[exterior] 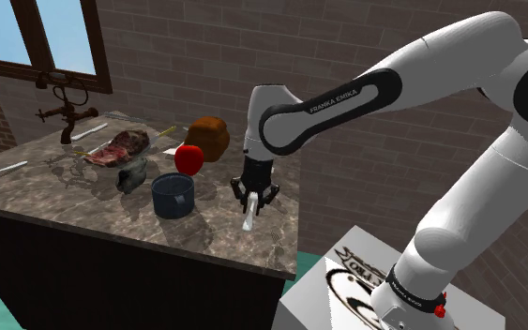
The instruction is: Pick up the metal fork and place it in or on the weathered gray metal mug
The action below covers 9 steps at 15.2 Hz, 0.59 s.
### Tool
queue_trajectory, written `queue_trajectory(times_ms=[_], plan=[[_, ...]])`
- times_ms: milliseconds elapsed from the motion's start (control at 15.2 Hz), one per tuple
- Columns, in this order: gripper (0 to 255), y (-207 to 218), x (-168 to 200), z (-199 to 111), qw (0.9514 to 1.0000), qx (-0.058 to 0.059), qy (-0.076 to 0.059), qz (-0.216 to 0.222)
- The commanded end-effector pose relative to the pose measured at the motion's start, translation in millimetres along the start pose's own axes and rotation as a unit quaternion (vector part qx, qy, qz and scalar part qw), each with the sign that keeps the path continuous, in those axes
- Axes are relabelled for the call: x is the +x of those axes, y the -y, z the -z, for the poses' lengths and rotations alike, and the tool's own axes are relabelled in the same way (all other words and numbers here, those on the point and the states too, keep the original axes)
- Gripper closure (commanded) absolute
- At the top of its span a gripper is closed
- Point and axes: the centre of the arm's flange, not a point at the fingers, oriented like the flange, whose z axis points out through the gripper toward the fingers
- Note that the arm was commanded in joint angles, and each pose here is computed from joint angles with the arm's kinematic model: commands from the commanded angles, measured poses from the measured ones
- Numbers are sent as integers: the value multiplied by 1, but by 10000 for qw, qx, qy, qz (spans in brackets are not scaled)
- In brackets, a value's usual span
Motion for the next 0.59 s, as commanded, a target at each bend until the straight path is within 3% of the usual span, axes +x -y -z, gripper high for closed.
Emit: queue_trajectory(times_ms=[0, 528], plan=[[255, 0, -3, 11, 10000, -1, 0, 0], [255, 0, -9, 52, 10000, -1, 0, 0]])
